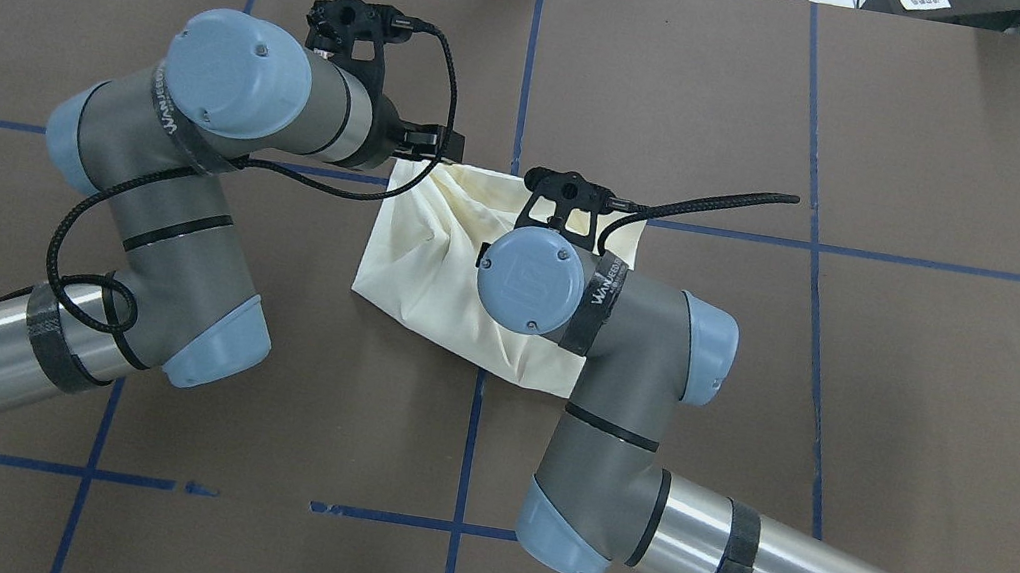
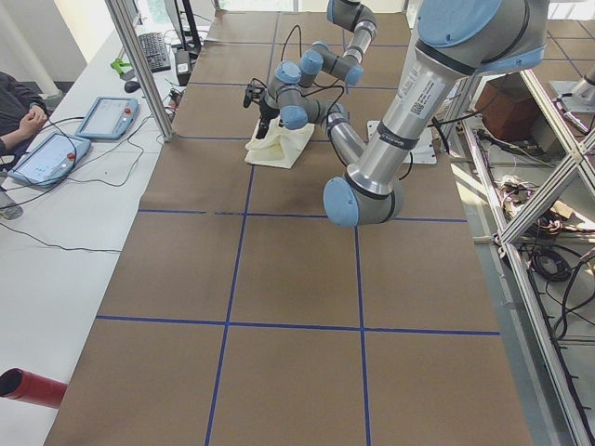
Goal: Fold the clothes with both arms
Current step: 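Fold the near edge over the bundle away from the robot with both grippers, then release the bundle and raise the right gripper away while the left gripper holds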
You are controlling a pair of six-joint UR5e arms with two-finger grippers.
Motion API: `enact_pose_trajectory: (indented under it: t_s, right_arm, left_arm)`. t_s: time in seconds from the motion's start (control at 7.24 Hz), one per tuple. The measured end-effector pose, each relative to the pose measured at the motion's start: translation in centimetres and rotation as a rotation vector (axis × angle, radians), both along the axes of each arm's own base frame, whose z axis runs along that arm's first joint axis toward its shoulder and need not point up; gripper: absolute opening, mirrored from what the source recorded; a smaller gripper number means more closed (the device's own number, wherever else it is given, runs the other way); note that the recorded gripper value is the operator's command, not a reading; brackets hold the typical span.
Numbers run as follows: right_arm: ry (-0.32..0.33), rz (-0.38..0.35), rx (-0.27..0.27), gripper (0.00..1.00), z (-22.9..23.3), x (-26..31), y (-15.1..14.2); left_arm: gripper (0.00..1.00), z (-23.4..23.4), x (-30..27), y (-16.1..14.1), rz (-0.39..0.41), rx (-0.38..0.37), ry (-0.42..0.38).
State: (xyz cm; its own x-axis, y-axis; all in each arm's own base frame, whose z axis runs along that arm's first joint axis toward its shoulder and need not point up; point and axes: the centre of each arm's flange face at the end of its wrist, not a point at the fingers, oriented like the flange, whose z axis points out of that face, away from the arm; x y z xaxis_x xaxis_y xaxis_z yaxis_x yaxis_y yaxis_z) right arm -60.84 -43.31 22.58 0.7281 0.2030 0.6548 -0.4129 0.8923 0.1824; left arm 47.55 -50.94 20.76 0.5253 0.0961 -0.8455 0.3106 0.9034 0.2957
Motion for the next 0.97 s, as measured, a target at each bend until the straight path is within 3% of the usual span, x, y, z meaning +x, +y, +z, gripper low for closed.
enact_pose_trajectory:
  t_s: [0.28, 0.55, 0.83, 0.97]
  right_arm:
    - [0.057, 0.011, 0.011, 1.0, 1.6, 0.2, -2.6]
    - [0.113, 0.068, -0.001, 1.0, 3.1, 1.8, -7.9]
    - [0.157, 0.162, -0.042, 1.0, 5.2, 4.2, -13.2]
    - [0.148, 0.213, -0.073, 1.0, 5.4, 6.6, -16.1]
  left_arm:
    - [1.0, 0.3, -0.1, 0.1, 0.001, 0.003, 0.006]
    - [1.0, 0.3, -0.1, 0.2, -0.001, 0.001, 0.009]
    - [1.0, 0.4, -0.4, 0.4, -0.003, -0.001, 0.011]
    - [1.0, 0.6, -0.4, 0.6, -0.002, -0.003, 0.011]
